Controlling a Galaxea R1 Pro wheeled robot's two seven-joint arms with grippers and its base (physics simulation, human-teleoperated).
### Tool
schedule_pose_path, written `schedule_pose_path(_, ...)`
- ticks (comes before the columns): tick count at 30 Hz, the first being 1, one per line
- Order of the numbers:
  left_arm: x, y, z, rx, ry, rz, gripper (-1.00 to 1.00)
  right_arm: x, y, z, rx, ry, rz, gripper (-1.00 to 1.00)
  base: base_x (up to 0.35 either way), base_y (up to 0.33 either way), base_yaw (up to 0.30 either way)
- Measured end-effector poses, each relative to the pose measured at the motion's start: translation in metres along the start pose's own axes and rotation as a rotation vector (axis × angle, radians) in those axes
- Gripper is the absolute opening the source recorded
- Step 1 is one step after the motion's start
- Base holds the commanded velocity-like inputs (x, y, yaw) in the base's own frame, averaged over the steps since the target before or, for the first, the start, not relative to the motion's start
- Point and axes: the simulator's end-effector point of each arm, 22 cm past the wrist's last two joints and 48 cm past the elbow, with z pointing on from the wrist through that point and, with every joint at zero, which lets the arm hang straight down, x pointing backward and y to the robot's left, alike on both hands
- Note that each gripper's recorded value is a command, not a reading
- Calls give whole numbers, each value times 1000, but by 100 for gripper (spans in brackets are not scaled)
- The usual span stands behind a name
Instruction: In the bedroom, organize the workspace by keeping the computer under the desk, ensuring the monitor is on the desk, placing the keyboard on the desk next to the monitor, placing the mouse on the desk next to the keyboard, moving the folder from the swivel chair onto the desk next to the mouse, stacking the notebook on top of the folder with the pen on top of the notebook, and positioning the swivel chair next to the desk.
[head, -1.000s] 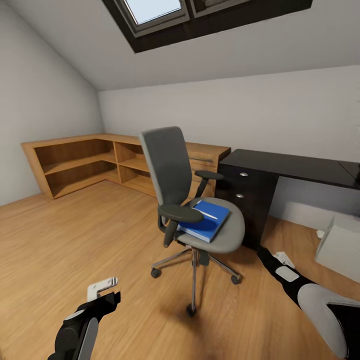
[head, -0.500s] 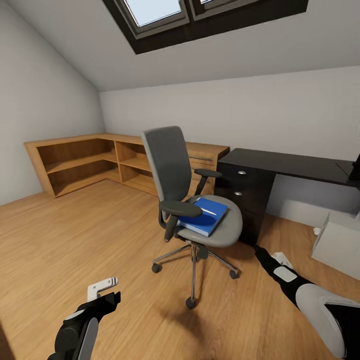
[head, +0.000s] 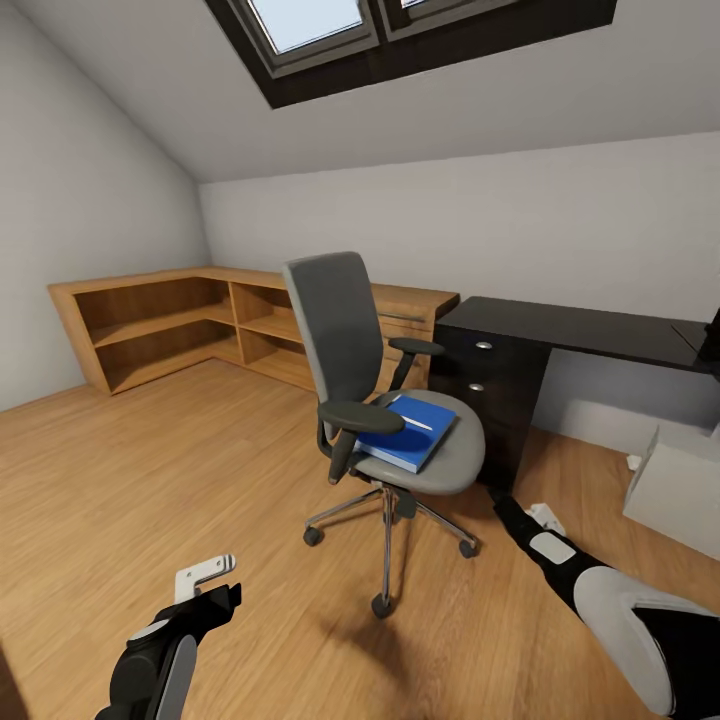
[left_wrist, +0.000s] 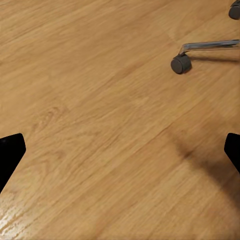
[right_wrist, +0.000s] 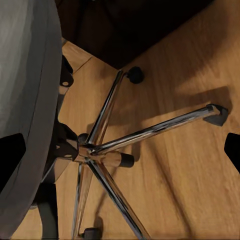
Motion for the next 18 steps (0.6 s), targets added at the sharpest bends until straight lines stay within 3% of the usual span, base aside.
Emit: schedule_pose_path(18,0,-3,0,5,-1,2,100,14,3,0,-9,22,-4,100,0,0,0)
